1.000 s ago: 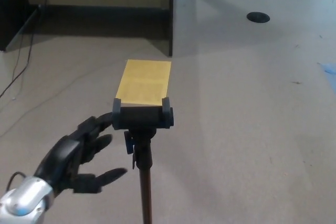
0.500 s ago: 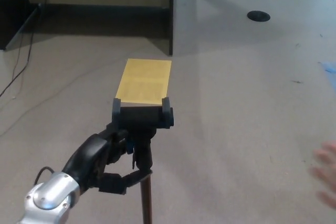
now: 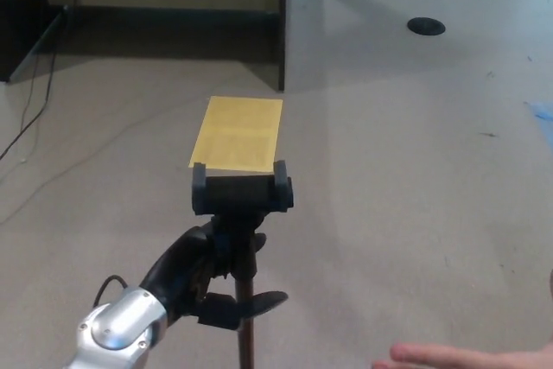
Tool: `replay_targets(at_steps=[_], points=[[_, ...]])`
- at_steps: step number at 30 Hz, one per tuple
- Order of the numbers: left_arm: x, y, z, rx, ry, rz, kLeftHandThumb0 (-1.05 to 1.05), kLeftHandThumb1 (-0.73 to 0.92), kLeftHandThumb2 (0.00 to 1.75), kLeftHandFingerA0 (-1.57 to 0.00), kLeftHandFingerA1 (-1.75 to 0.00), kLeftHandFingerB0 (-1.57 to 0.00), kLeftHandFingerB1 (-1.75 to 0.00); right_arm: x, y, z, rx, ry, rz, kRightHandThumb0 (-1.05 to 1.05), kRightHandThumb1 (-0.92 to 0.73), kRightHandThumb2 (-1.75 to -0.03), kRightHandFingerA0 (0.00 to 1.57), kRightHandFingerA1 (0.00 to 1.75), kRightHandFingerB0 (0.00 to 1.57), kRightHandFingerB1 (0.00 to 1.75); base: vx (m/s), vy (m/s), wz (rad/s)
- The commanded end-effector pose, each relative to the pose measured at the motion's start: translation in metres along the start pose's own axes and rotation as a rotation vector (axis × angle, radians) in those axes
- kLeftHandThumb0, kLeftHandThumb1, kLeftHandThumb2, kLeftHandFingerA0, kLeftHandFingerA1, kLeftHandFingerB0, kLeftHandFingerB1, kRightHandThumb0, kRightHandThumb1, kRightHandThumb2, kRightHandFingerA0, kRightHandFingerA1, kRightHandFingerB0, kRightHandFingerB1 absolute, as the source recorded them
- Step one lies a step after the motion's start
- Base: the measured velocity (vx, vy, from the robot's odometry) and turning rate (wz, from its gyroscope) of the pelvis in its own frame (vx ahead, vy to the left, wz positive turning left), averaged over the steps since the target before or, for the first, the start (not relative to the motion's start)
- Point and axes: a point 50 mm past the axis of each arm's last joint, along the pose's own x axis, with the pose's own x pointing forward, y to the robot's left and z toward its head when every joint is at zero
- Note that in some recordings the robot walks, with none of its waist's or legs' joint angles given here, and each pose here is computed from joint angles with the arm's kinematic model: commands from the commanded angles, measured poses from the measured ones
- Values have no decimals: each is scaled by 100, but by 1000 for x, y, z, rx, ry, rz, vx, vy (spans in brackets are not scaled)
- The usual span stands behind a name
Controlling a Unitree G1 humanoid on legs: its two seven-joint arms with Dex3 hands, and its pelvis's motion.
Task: There is a tripod standing in front of the robot and the robot extends its left arm to grab it. It lifts the tripod and passes it to a person.
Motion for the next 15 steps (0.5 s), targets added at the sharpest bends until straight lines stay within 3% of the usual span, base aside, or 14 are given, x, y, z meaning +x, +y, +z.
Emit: replay_targets(at_steps=[1, 8, 9, 10, 11, 12, 13, 14, 15], points=[[4, -10, -4, -21, 47, -14, -59, 38, 75, -3, -25, -3, -18, 0, -7, 2, -12, -17, -22, -76, -77, -64, 43, 35, 30, 31, 0, 0, 0], [12, -20, -7, -10, 55, -10, -66, 40, 73, -7, -36, -8, -21, 2, -5, 4, -7, -23, -15, -73, -76, -63, 43, 35, 30, 31, 0, 0, 0], [13, -22, -8, 13, 55, 11, -66, 42, 68, -16, -39, -12, -35, 2, -5, 5, -8, -27, -15, -73, -76, -63, 43, 35, 30, 31, 0, 0, 0], [15, -24, -9, 8, 63, 53, -50, 44, 61, -54, -62, -53, -60, 2, -4, 5, -7, -28, -16, -73, -76, -63, 43, 35, 31, 31, 0, 0, 0], [17, -26, -10, -2, 76, 112, -50, 44, 61, -54, -62, -53, -60, 3, -4, 6, -5, -28, -16, -73, -76, -63, 43, 35, 31, 31, 0, 0, 0], [19, -29, -9, 33, 59, 190, -29, 52, 55, -56, -134, -54, -126, 3, -5, 5, -4, -27, -18, -73, -76, -63, 43, 35, 30, 31, 0, 0, 0], [20, -29, -9, 38, 53, 209, -22, 55, 55, -57, -157, -53, -150, 3, -5, 6, -6, -30, -20, -73, -76, -63, 43, 35, 31, 31, 0, 0, 0], [20, -30, -9, 41, 50, 218, -22, 55, 55, -57, -157, -53, -150, 3, -5, 6, -6, -31, -20, -73, -76, -63, 43, 35, 31, 31, 0, 0, 0], [20, -32, -6, 25, 51, 274, -9, 68, 47, -64, -175, -56, -163, 4, -6, 7, -15, -39, -22, -74, -76, -63, 45, 35, 31, 31, 0, 0, 0]])
